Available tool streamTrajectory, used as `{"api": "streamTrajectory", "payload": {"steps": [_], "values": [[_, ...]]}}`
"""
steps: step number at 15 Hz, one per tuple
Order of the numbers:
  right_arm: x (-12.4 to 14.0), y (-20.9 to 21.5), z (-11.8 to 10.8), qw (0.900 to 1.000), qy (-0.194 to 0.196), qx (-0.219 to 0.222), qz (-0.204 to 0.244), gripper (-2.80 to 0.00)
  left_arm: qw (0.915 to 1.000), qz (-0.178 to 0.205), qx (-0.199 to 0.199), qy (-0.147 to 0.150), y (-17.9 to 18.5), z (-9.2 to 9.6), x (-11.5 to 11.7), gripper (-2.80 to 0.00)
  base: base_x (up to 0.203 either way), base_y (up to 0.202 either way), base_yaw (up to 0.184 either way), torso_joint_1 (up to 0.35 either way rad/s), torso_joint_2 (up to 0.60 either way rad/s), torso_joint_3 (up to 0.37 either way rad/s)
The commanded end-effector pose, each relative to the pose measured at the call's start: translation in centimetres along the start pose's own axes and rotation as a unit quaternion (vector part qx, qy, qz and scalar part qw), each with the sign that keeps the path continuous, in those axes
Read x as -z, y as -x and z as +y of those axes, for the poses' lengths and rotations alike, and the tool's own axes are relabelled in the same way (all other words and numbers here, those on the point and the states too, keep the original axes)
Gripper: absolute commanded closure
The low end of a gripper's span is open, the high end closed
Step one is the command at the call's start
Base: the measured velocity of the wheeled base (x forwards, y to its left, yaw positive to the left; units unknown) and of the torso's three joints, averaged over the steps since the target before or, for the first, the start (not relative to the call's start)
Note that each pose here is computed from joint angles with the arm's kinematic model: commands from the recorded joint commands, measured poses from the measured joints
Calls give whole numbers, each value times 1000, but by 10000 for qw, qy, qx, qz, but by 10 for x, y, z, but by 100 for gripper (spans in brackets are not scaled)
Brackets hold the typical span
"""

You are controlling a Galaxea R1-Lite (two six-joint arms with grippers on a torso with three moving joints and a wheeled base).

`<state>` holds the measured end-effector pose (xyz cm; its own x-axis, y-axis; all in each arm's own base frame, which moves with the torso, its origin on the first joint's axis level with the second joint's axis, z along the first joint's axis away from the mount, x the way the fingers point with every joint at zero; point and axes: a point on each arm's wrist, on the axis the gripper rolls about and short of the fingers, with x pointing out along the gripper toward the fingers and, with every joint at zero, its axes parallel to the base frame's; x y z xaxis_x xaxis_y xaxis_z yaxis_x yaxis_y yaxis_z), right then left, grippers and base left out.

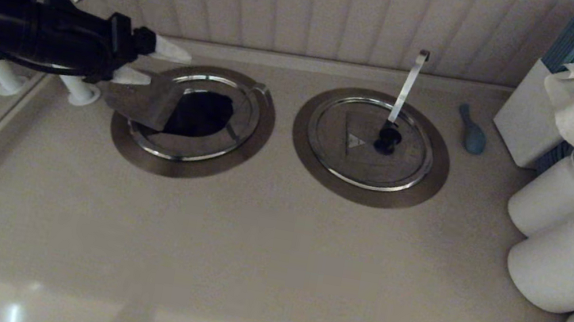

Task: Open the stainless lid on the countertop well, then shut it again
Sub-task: Close the lid

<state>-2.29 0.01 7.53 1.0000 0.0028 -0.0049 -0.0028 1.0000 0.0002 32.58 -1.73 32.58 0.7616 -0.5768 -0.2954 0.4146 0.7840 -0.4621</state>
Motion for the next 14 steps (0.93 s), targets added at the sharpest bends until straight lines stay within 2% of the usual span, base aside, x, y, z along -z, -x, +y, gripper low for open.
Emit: {"api": "streamTrajectory", "payload": {"steps": [1,3,5,6,7,14], "values": [[0,0,0,10000,1,-2,-1,0,9994,-234,-243,-21,19,4,-6,-280,0,0,0,0,0,0],[0,0,0,10000,1,-2,6,0,9959,-431,-789,-93,32,27,-12,-280,0,0,0,0,0,0],[0,0,0,10000,1,-2,12,0,9915,-302,-1253,-200,27,68,-10,-280,0,0,0,0,0,0],[0,0,0,10000,1,-2,-1,0,9893,-252,-1419,-245,25,82,-9,-280,0,0,0,0,0,0],[0,0,0,10000,1,-2,-1,0,9877,-207,-1527,-252,23,89,-8,-280,0,0,0,0,0,0],[0,0,0,10000,0,-2,-1,0,9882,-98,-1514,-198,14,99,-4,-280,0,0,0,0,0,0]]}}
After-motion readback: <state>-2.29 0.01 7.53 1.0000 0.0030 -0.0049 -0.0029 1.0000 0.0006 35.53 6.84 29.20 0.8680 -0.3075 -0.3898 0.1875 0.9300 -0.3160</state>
